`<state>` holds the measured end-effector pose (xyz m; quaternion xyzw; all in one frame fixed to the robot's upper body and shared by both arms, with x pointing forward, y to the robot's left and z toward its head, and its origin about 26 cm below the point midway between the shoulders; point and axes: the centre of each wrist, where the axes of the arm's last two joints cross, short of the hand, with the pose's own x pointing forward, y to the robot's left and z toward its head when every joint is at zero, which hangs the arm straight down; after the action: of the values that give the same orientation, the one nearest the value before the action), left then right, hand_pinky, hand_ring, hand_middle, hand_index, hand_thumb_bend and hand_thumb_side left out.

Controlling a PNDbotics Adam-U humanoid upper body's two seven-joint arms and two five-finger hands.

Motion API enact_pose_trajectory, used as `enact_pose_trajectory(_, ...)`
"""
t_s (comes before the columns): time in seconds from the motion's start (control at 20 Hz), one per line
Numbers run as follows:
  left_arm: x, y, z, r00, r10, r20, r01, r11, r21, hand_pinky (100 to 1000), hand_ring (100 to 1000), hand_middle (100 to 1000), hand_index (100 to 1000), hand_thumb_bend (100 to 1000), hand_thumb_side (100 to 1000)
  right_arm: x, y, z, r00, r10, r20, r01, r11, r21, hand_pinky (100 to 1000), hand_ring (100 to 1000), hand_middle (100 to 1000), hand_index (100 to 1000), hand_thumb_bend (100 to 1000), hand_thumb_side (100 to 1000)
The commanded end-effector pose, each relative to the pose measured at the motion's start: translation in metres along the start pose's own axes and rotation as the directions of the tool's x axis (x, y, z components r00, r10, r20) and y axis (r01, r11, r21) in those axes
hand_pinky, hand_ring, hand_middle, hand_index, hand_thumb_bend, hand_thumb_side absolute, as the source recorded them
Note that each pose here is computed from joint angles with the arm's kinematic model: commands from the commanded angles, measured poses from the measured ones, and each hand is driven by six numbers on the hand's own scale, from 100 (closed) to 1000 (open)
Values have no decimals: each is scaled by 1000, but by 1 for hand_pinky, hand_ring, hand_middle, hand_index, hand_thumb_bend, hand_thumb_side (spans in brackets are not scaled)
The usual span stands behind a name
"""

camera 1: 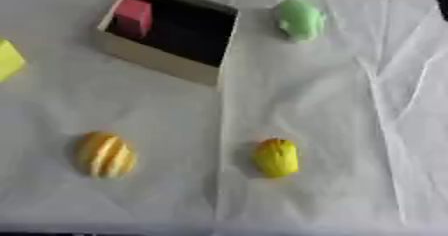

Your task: Pick up objects on the table and place them in the box.

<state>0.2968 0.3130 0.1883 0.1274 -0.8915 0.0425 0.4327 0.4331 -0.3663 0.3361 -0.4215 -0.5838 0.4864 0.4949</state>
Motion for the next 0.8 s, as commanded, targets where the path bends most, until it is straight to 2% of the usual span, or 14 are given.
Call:
enact_pose_trajectory(0.05, 6, 5, -4, 999, -22, 25, 22, 1000, 3, 727, 836, 726, 834, 152, 540, -5, -23, 12, 1000, 4, -12, -5, 998, -70, 829, 879, 822, 904, 100, 185)
enact_pose_trajectory(0.55, 7, 5, -4, 999, -27, 30, 27, 1000, 3, 727, 837, 727, 834, 152, 537, -7, -22, 14, 1000, 13, -12, -13, 998, -65, 829, 880, 822, 899, 100, 204)
enact_pose_trajectory(0.6, 7, 5, -4, 999, -27, 31, 27, 1000, 3, 727, 837, 727, 834, 155, 530, -7, -22, 14, 1000, 16, -10, -17, 998, -60, 830, 882, 824, 900, 100, 181)
enact_pose_trajectory(0.65, 7, 5, -5, 999, -27, 31, 27, 1000, 3, 727, 837, 727, 834, 152, 537, -7, -21, 14, 1000, 22, -9, -22, 998, -54, 831, 885, 829, 903, 100, 208)
enact_pose_trajectory(0.8, 7, 5, -5, 999, -26, 33, 26, 1000, 1, 727, 837, 727, 834, 153, 537, -7, -18, 15, 999, 54, 4, -54, 999, -9, 840, 902, 852, 923, 100, 214)
